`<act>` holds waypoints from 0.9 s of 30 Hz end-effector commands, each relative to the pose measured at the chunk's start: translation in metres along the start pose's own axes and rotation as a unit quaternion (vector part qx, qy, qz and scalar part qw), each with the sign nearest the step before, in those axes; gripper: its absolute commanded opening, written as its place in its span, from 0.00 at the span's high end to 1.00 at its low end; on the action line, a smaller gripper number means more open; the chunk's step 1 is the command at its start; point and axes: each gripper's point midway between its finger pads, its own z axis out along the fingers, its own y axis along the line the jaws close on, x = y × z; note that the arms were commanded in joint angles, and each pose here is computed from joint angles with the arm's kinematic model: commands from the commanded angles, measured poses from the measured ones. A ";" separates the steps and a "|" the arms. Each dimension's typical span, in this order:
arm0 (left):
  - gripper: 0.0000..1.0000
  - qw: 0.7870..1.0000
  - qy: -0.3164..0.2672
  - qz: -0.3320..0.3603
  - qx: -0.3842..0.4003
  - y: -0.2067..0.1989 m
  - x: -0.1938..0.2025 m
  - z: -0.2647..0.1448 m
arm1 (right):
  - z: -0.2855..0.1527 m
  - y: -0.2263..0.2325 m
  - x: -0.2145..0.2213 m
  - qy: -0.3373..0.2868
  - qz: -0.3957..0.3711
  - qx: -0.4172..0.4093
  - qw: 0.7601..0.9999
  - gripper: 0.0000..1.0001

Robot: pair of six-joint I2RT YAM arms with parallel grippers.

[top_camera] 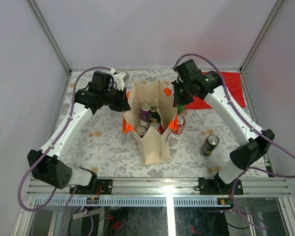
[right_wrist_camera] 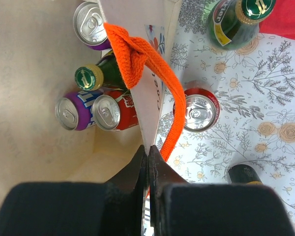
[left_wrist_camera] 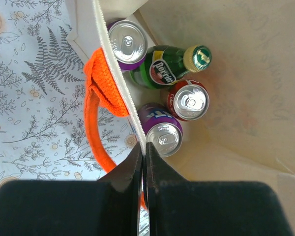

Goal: Place the beverage into the canvas bag
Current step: Adjust the canvas bag at the center of the board.

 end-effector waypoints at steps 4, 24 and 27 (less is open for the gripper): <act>1.00 0.997 -0.057 0.044 0.005 -0.010 -0.033 -0.015 | -0.015 0.002 -0.007 -0.021 0.009 -0.007 1.000 1.00; 0.31 0.993 -0.103 0.066 0.001 -0.014 -0.057 -0.023 | -0.021 -0.024 -0.013 -0.025 0.008 0.072 0.997 0.43; 0.20 0.986 -0.143 0.086 -0.006 -0.018 -0.079 -0.036 | -0.036 -0.020 -0.034 -0.073 0.013 0.066 0.995 0.35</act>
